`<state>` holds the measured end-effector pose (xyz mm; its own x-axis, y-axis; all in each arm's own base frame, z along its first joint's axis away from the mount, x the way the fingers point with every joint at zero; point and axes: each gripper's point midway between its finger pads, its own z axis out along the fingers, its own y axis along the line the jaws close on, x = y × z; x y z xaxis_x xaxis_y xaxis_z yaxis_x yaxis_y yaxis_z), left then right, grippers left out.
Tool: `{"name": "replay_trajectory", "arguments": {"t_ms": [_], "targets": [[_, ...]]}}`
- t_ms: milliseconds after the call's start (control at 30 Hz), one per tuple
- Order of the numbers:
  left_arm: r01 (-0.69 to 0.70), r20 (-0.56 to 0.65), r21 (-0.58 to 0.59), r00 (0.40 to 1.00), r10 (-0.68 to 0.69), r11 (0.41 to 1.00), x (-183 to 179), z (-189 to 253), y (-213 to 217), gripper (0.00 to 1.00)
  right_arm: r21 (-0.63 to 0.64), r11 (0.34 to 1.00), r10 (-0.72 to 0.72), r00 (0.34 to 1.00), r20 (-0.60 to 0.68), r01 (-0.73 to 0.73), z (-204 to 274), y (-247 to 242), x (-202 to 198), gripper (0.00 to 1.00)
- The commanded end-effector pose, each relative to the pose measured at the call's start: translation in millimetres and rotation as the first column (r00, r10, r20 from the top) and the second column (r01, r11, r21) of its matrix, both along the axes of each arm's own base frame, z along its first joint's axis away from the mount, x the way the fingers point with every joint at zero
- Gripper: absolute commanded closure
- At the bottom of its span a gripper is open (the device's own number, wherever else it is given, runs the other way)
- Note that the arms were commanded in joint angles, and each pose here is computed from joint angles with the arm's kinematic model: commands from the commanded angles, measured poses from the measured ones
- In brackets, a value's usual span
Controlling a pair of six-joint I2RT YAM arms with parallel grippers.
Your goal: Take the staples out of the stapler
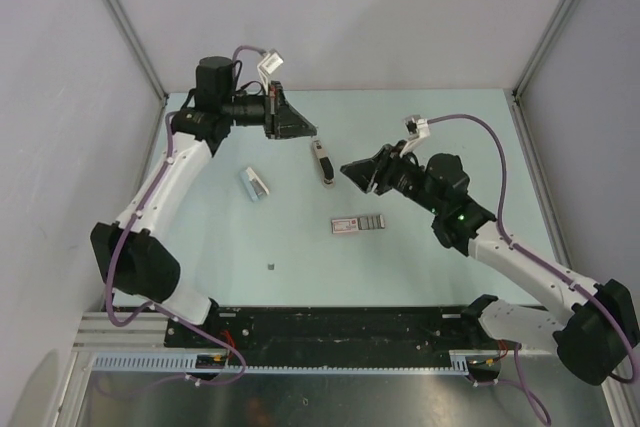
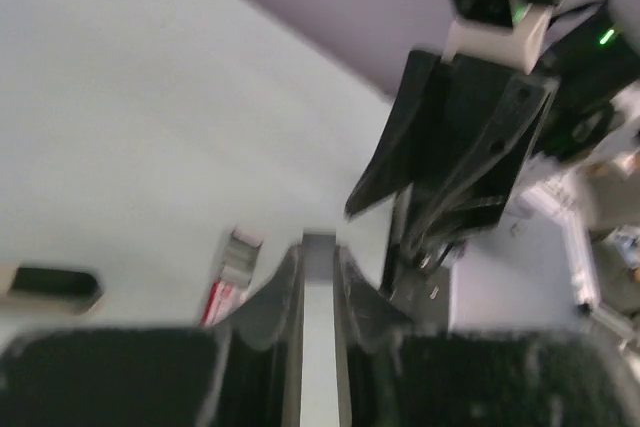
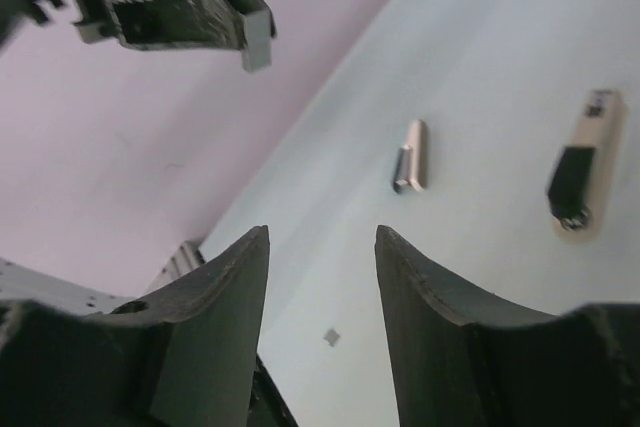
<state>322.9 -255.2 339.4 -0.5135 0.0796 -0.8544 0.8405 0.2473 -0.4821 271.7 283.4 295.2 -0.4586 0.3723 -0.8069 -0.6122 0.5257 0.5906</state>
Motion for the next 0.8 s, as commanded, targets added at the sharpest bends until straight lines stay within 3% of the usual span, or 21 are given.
{"name": "replay_trajectory", "arguments": {"t_ms": [0, 267, 767], "targets": [[0.091, -0.087, -0.166, 0.991, -0.106, 0.982, -39, 57, 2, 1.0, 0.192, 0.973, 0.098, 0.982, 0.165, -0.129, 78, 16, -12, 0.47], [0.075, -0.162, -0.295, 0.979, -0.128, 0.952, -52, 71, 4, 1.0, 0.252, 0.95, 0.117, 0.961, 0.251, -0.181, 107, 28, -19, 0.36], [0.057, -0.177, -0.309, 0.977, -0.117, 0.949, -60, 66, 4, 1.0, 0.35, 0.905, 0.152, 0.951, 0.267, -0.243, 126, 38, -16, 0.37]]}}
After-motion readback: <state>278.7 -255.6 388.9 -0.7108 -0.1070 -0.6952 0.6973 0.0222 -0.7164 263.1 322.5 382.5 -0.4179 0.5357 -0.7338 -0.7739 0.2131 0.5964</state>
